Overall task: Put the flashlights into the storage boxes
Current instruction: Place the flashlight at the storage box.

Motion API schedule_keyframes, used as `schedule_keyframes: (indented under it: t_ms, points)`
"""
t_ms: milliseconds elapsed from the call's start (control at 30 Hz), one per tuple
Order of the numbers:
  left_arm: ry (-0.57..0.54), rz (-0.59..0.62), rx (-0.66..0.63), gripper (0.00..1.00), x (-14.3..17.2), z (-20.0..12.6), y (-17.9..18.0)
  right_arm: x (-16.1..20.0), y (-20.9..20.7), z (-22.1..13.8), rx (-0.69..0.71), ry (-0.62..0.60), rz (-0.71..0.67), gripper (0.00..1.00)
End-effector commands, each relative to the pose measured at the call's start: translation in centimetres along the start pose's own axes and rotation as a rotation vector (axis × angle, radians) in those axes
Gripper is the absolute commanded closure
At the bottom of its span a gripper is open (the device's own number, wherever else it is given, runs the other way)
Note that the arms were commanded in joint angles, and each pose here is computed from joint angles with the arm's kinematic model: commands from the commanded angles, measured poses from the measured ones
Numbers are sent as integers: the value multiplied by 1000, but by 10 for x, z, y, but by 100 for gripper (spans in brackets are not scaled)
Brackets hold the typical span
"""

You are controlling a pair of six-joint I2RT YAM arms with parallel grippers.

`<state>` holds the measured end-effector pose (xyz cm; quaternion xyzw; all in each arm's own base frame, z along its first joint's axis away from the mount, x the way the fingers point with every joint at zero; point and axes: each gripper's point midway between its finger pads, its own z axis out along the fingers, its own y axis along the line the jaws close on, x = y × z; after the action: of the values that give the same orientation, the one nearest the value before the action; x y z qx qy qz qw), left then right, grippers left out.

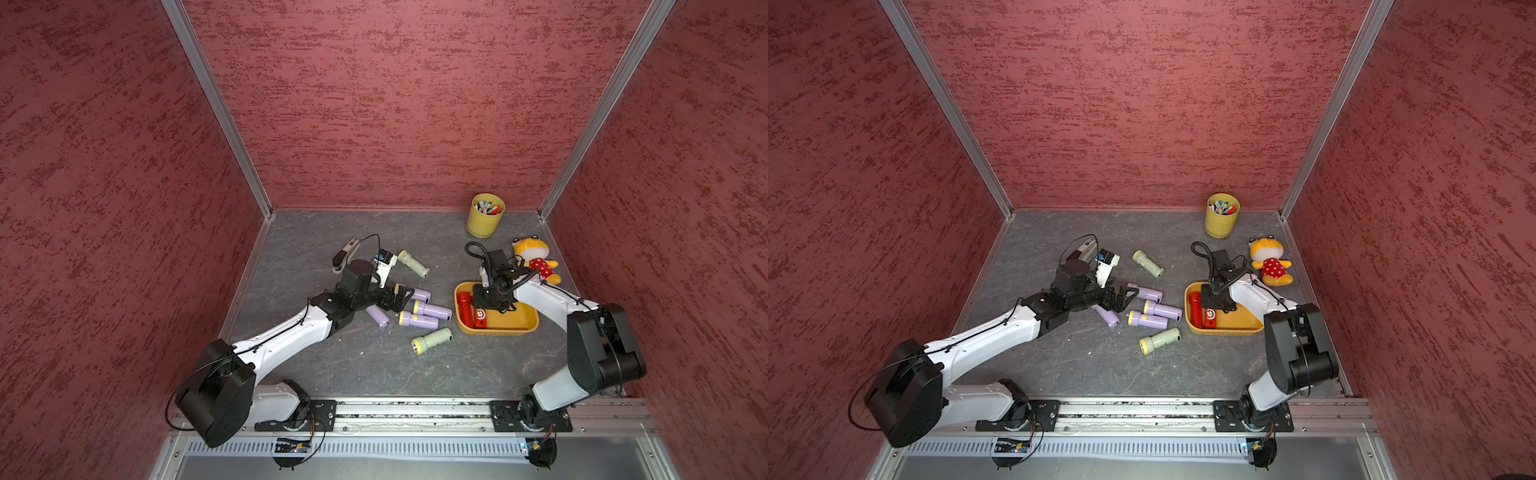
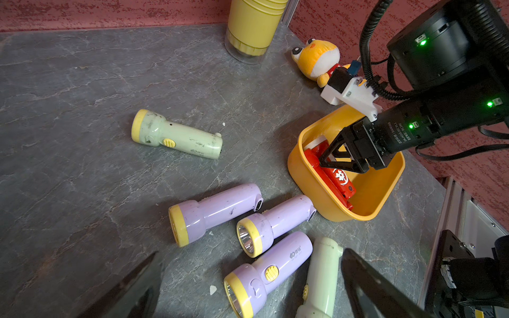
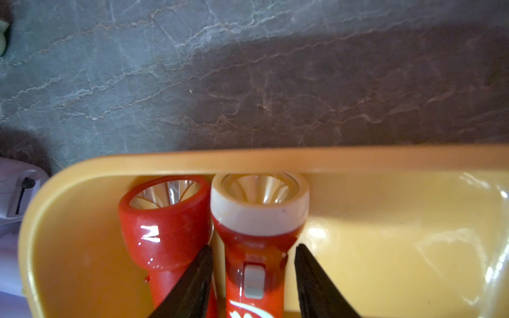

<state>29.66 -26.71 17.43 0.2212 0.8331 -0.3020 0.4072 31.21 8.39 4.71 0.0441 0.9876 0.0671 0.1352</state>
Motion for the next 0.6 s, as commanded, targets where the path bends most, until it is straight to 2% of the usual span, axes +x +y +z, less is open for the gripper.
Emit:
schedule_keyframes:
  t_ms: [0,267,567]
  points:
    - [-6,7,-2,0,1,0,0,-4,3,-8,-13,-15,4,48]
    - [-7,6,-3,0,1,-1,0,-7,2,-15,0,-25,1,47]
    - [-21,-27,-6,0,0,-3,5,-25,8,-41,6,-100,-18,47]
